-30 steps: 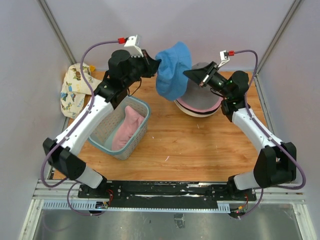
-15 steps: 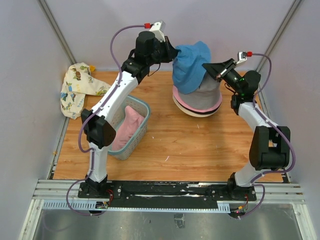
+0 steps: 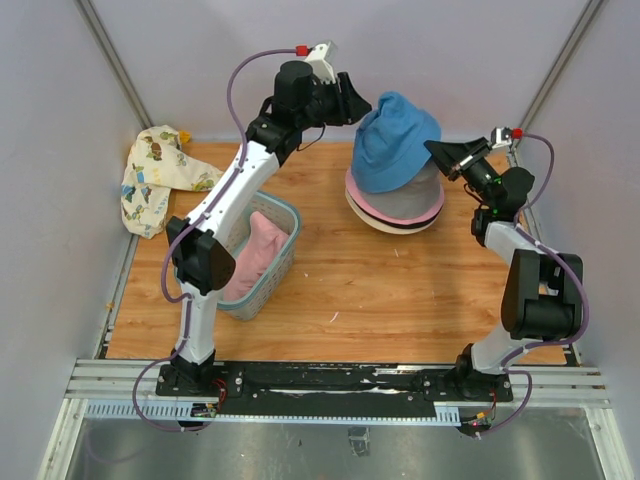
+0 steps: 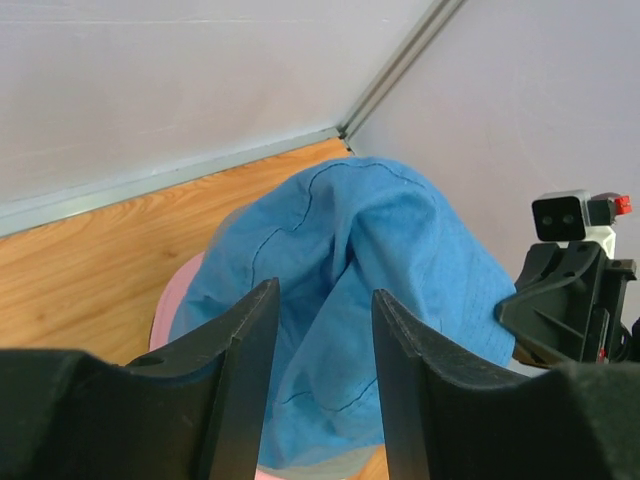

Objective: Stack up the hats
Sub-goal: Stack the hat on the hat.

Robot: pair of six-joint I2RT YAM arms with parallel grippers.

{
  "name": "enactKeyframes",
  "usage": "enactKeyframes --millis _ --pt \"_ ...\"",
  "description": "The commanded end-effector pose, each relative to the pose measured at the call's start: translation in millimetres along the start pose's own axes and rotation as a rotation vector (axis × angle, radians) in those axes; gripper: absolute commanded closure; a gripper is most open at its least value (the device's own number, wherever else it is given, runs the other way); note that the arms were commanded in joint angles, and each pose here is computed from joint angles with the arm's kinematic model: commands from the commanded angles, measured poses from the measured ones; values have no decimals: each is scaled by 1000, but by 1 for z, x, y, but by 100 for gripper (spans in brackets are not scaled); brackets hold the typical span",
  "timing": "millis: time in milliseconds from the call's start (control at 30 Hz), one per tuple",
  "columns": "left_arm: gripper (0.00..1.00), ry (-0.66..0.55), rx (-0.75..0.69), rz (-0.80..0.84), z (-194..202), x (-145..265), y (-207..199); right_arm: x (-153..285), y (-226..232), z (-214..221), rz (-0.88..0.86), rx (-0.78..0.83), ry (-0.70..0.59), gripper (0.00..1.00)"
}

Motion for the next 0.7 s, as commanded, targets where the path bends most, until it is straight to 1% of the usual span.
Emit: enactKeyframes --millis 0,133,400,533,667 --pt "52 -26 -12 48 -4 3 -9 15 17 -12 -92 46 -49 99" --pt "46 -14 -4 10 7 7 -2 26 11 -15 -98 31 -67 99" --pt "43 14 14 -62 31 5 16 41 -13 -16 -105 -24 -86 99" --pt "40 3 49 -88 42 6 30 44 -20 -14 -87 -8 -67 100" --pt "37 -10 122 -52 52 11 45 50 -25 -14 -69 -5 -72 99"
Point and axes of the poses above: each gripper's point midway between its finger pads, its own x axis back along the fingers, its own y axis along the line the jaws close on, z = x × y, the point moved 10 cm from there along x, back along the fingers
